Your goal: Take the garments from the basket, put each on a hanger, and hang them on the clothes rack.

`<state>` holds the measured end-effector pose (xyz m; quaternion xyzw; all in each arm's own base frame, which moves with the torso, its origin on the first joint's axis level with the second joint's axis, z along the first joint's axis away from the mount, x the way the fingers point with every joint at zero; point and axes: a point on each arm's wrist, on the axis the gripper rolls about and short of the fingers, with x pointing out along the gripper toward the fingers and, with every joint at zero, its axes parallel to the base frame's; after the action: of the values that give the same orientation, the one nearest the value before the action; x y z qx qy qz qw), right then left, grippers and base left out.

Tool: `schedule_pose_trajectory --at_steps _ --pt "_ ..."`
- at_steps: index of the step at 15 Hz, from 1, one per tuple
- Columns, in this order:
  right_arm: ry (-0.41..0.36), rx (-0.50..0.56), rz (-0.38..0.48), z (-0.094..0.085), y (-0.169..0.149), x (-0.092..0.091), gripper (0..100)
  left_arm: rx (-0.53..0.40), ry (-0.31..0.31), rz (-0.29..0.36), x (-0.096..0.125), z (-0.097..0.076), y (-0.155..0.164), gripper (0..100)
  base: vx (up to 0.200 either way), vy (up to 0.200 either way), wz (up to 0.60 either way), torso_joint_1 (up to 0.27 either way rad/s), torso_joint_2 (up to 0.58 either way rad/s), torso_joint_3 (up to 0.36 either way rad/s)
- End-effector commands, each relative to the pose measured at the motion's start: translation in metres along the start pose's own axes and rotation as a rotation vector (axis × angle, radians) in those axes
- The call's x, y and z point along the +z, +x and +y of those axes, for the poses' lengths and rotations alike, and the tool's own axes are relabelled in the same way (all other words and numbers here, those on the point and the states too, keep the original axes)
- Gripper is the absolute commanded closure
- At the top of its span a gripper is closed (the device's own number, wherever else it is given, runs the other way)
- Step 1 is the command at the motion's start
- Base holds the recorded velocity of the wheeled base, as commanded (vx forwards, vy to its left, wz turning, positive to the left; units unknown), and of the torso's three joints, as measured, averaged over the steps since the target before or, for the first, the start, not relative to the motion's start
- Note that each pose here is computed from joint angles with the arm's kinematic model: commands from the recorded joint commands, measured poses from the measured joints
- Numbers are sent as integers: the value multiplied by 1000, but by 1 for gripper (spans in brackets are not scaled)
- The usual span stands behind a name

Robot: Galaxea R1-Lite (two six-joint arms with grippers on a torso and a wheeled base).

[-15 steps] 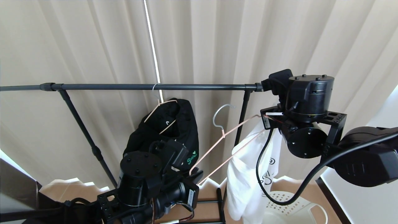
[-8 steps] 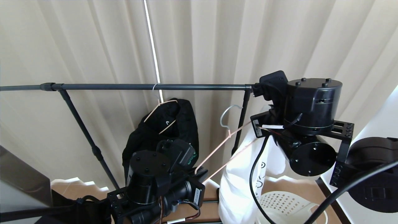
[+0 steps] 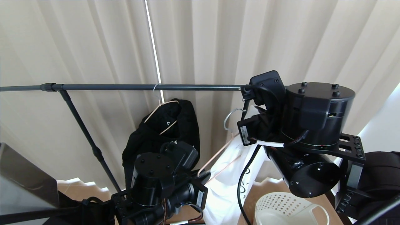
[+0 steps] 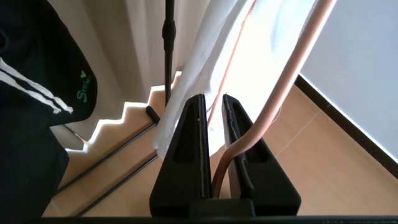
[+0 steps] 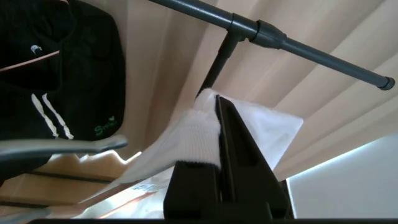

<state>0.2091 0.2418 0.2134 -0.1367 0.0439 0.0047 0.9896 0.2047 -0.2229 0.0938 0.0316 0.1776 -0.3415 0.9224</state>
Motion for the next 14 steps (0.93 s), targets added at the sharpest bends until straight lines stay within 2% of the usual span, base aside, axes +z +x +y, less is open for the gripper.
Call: schedule_pose_trajectory --at_steps 1,4,6,8,9,11,14 --pt "19 23 -24 5 -7 3 100 1 -1 6 -2 0 1 100 0 0 0 0 0 0" --pt "39 44 -46 6 -16 7 100 3 -2 -2 -1 0 1 100 0 0 0 0 0 0" --pt "37 44 -46 6 -16 6 100 16 -6 -38 2 1 -1 100 0 0 0 0 0 0" --pt "41 43 -47 5 -16 6 100 39 -7 -47 2 1 -1 100 0 0 0 0 0 0" --pt "42 39 -48 3 -16 7 0 40 -7 -44 1 2 -2 100 0 0 0 0 0 0" --pt "51 16 -48 -4 -12 9 0 40 -9 -58 5 2 -5 100 0 0 0 0 0 0" --pt "60 8 -52 -7 -10 11 0 40 -12 -84 7 3 -9 100 0 0 0 0 0 0"
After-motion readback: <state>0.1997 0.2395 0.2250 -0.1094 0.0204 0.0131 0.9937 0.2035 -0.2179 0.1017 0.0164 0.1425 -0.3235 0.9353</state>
